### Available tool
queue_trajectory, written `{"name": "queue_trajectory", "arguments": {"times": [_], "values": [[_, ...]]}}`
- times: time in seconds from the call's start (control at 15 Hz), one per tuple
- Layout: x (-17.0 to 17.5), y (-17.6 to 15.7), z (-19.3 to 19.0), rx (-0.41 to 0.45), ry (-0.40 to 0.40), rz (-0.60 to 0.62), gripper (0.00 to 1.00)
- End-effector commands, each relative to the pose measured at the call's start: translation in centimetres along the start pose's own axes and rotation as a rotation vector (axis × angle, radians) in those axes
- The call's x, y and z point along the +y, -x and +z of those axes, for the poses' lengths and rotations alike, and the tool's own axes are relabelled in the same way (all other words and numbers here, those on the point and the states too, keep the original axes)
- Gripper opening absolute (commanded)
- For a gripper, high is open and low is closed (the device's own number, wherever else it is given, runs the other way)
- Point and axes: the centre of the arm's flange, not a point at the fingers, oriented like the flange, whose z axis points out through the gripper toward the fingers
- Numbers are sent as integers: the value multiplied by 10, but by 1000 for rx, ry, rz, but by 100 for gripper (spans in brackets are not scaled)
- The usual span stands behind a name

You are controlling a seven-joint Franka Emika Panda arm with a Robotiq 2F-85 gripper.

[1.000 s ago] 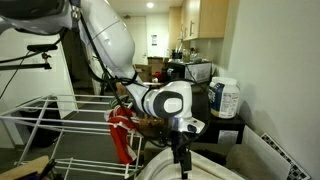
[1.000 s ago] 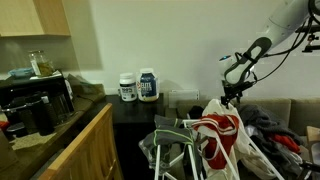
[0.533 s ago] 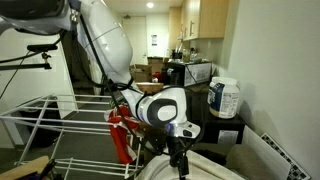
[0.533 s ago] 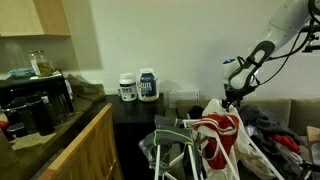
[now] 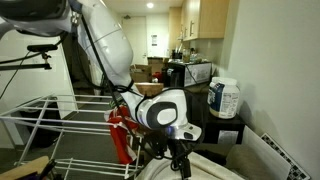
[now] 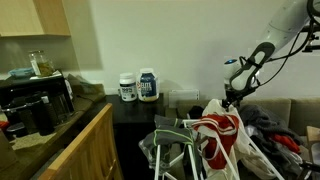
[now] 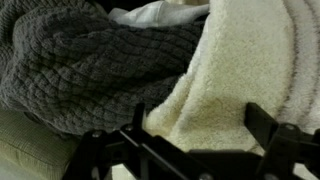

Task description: Cover the Ironing board stand with a towel

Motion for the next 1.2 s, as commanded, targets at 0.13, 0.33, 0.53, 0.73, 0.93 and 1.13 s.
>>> {"name": "queue_trajectory", "arguments": {"times": [0.13, 0.33, 0.53, 0.73, 0.93, 1.13], "values": [[34, -13, 27, 19, 12, 9, 74], [27, -9, 25, 27, -1, -14, 54], [14, -3, 15, 49, -27, -45, 35], [5, -2, 6, 67, -52, -68, 13], [1, -4, -2, 82, -72, -78, 1], [0, -10, -16, 82, -85, -59, 0]]}}
